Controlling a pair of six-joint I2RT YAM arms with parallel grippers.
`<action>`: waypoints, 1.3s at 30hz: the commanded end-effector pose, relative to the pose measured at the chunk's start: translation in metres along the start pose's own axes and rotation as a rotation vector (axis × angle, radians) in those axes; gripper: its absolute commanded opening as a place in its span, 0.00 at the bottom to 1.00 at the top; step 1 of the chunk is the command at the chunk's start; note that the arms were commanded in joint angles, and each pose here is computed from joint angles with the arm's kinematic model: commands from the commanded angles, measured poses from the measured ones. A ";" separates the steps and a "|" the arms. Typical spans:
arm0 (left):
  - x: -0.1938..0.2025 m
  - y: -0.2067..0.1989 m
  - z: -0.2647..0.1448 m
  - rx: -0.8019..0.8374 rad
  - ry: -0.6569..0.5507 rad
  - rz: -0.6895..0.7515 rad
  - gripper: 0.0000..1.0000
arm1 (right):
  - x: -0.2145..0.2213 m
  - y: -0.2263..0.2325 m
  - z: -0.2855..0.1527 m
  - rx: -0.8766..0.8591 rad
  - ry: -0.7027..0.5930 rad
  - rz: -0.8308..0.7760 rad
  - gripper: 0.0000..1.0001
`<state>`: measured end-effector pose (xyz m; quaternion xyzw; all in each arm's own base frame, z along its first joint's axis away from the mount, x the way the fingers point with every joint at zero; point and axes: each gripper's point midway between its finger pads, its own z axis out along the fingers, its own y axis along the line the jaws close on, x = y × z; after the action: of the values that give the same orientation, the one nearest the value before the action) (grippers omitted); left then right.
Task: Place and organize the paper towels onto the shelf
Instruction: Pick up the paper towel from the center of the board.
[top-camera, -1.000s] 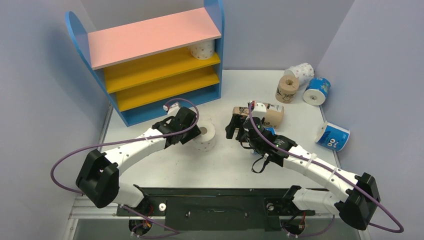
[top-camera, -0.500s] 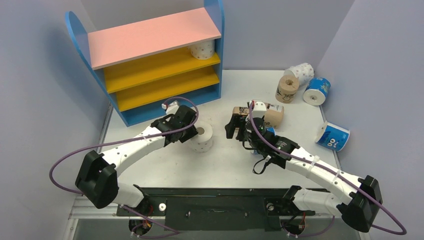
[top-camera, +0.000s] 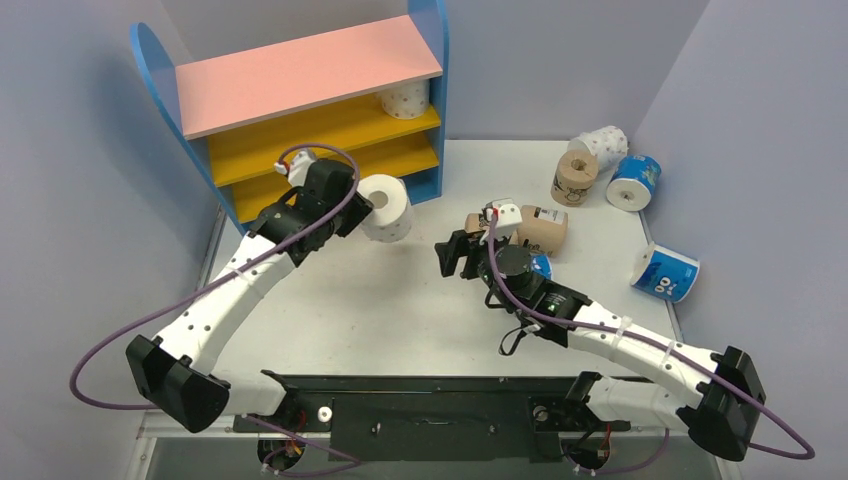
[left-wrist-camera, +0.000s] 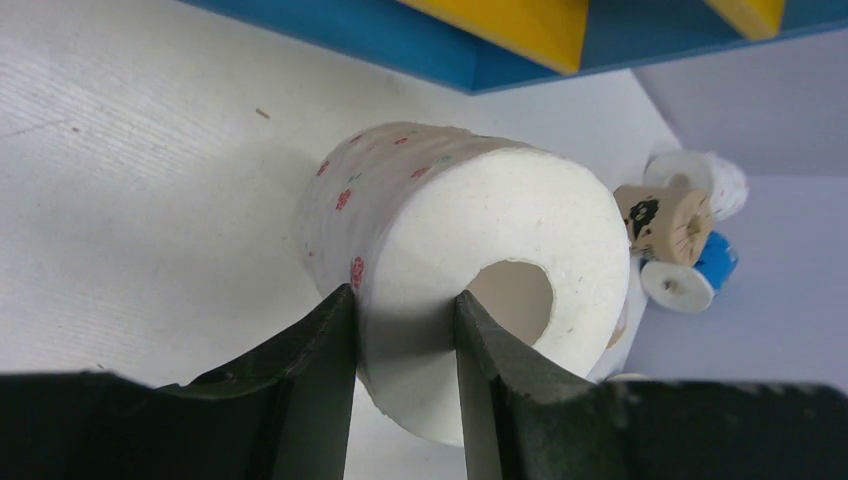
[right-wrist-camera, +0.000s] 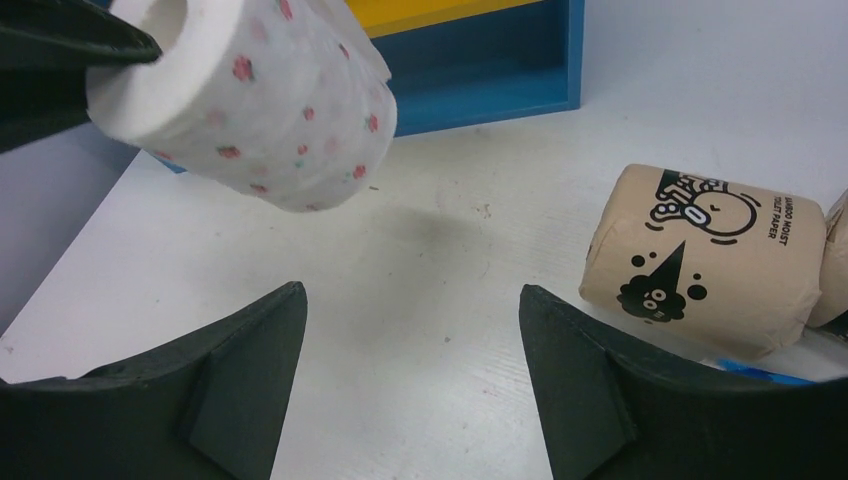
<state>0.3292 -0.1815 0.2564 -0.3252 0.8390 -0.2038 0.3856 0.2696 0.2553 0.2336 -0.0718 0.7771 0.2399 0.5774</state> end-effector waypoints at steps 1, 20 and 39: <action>-0.054 -0.028 -0.027 0.069 -0.117 -0.144 0.08 | -0.041 0.017 0.007 -0.045 -0.141 0.014 0.73; -0.134 -0.081 -0.025 0.081 -0.211 -0.221 0.01 | -0.044 0.060 0.064 -0.173 -0.260 -0.041 0.74; -0.155 -0.091 -0.019 0.074 -0.223 -0.221 0.00 | -0.045 0.061 0.080 -0.156 -0.335 -0.025 0.73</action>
<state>0.4206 -0.1421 0.3711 -0.4042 0.7759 -0.2144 0.4343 0.3257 0.3374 0.2380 -0.1078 0.6873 0.2841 0.6598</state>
